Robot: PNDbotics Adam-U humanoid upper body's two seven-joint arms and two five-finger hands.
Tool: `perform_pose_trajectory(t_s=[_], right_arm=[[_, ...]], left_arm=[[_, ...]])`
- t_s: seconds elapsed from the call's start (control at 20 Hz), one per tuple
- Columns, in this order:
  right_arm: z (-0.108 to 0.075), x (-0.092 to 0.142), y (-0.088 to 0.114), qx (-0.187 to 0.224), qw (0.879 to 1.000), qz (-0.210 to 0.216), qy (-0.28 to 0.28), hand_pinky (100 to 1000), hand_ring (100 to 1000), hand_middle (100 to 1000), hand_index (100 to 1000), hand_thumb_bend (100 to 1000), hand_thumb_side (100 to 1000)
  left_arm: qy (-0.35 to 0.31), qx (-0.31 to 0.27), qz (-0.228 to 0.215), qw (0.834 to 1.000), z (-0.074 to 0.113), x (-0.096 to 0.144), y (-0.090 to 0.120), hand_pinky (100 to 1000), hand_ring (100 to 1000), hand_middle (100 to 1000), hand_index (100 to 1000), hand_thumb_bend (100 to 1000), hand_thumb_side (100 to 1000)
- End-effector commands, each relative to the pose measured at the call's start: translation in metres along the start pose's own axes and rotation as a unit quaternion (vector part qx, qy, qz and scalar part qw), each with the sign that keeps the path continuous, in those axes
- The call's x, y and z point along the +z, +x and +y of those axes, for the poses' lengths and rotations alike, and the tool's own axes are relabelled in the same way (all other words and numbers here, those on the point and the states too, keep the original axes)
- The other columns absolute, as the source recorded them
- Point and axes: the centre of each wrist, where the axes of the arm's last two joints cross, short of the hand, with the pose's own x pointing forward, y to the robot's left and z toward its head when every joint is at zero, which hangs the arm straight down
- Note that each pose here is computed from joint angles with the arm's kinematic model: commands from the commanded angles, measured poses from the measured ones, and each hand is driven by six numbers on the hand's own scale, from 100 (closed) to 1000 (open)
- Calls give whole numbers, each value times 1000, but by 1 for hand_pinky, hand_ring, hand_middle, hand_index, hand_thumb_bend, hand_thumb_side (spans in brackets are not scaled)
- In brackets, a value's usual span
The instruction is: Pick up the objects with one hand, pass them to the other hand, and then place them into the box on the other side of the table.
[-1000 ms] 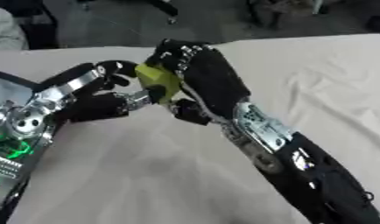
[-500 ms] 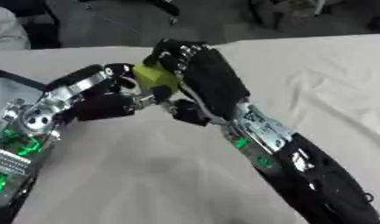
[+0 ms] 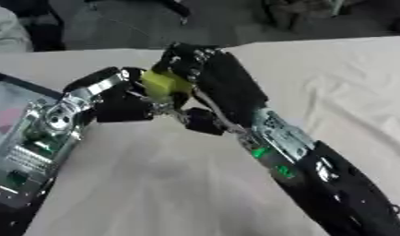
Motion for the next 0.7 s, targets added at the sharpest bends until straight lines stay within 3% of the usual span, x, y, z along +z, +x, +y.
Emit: perform_pose_trajectory(t_s=[0.05, 0.2, 0.3, 0.4, 0.45, 0.7], right_arm=[[-7, -5, 1, -8, 1000, -17, -8, 337, 464, 459, 509, 231, 100], [-7, -5, 1, -12, 1000, -16, -3, 341, 465, 461, 509, 216, 100], [-7, -4, 0, -14, 1000, -14, -1, 370, 473, 470, 517, 218, 100], [-7, -4, -1, -17, 1000, -11, 2, 428, 489, 485, 533, 242, 100], [-8, -4, -1, -19, 1000, -10, 1, 464, 499, 493, 544, 289, 100], [-12, -3, -7, -16, 1000, -5, -22, 537, 530, 522, 588, 482, 100]], left_arm=[[37, 4, 6, 999, 9, 0, 3, 864, 817, 725, 813, 303, 547], [53, 11, 4, 999, 8, -1, 4, 820, 780, 681, 767, 100, 500], [58, 18, 3, 998, 8, -1, 4, 745, 714, 605, 689, 100, 425], [64, 26, 2, 998, 8, -1, 3, 657, 636, 546, 555, 100, 353], [67, 30, 1, 997, 8, -1, 2, 619, 619, 521, 507, 100, 243], [76, 47, 5, 996, 9, -2, -3, 523, 514, 396, 367, 100, 169]])
